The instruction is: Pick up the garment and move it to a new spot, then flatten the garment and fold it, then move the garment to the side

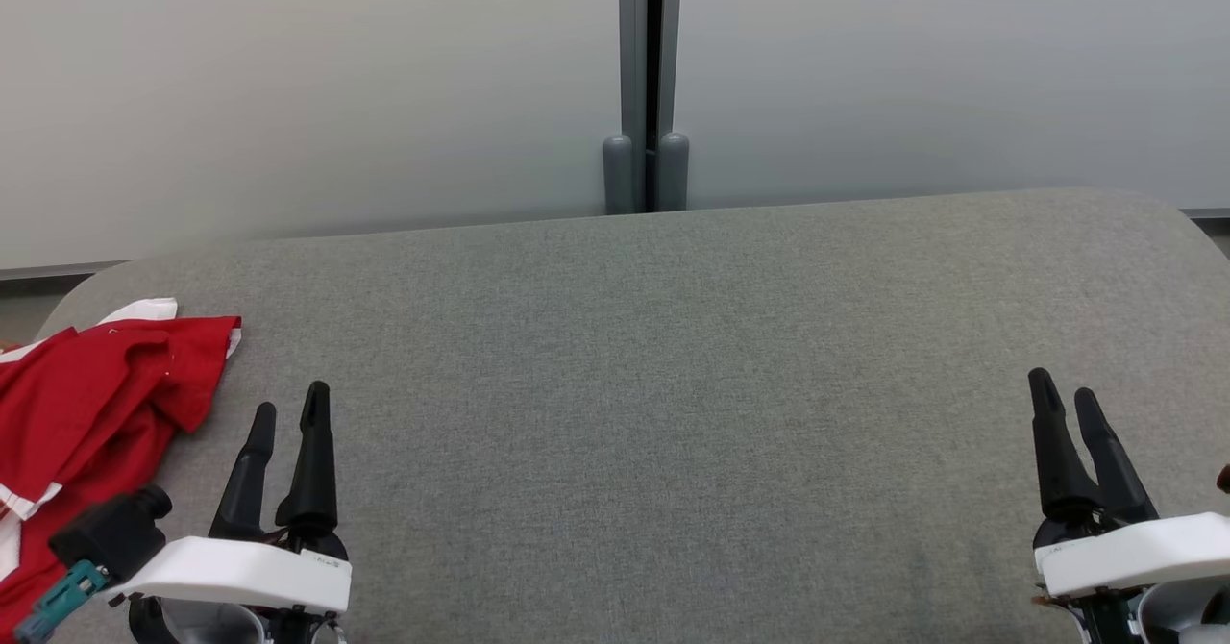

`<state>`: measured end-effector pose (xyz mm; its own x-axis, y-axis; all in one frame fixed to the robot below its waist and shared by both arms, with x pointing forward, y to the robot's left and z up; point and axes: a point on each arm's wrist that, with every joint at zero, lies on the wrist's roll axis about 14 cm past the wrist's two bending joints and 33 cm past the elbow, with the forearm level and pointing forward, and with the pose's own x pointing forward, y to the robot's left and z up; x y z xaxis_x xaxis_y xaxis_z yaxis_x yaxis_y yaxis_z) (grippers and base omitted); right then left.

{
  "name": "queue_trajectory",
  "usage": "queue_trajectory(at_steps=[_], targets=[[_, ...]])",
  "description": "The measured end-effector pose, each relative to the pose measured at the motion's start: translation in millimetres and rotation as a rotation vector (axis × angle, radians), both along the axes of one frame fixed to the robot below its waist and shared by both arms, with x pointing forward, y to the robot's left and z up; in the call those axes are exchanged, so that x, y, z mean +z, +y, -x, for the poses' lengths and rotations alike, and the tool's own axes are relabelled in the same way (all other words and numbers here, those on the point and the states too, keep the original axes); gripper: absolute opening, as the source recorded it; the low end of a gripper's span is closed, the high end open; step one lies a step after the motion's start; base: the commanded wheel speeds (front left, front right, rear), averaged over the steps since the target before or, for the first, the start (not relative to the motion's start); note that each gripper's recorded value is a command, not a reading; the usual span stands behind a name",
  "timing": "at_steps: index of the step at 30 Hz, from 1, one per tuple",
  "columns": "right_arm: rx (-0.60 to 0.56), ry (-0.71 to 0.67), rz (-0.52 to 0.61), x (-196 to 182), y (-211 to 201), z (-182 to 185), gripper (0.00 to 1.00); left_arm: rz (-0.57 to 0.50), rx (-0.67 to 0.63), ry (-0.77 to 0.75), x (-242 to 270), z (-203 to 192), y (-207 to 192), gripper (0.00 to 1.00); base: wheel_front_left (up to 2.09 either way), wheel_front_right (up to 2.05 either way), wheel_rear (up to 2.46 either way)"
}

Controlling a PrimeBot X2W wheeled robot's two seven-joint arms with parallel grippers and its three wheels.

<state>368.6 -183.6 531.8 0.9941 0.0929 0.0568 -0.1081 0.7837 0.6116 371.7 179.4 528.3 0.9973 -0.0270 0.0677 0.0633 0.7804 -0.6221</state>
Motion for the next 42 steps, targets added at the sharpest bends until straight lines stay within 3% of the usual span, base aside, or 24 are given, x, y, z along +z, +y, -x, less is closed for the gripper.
queue_trajectory(at_steps=[22,42], targets=[[0.042,0.009,0.286,-10,13,14,1.00,-0.290,0.019,0.028,-18,13,2,1.00,0.00,0.00,0.00],[0.056,-0.003,0.459,-13,19,22,1.00,-0.452,0.031,0.051,-34,21,5,1.00,0.00,0.00,0.00]])
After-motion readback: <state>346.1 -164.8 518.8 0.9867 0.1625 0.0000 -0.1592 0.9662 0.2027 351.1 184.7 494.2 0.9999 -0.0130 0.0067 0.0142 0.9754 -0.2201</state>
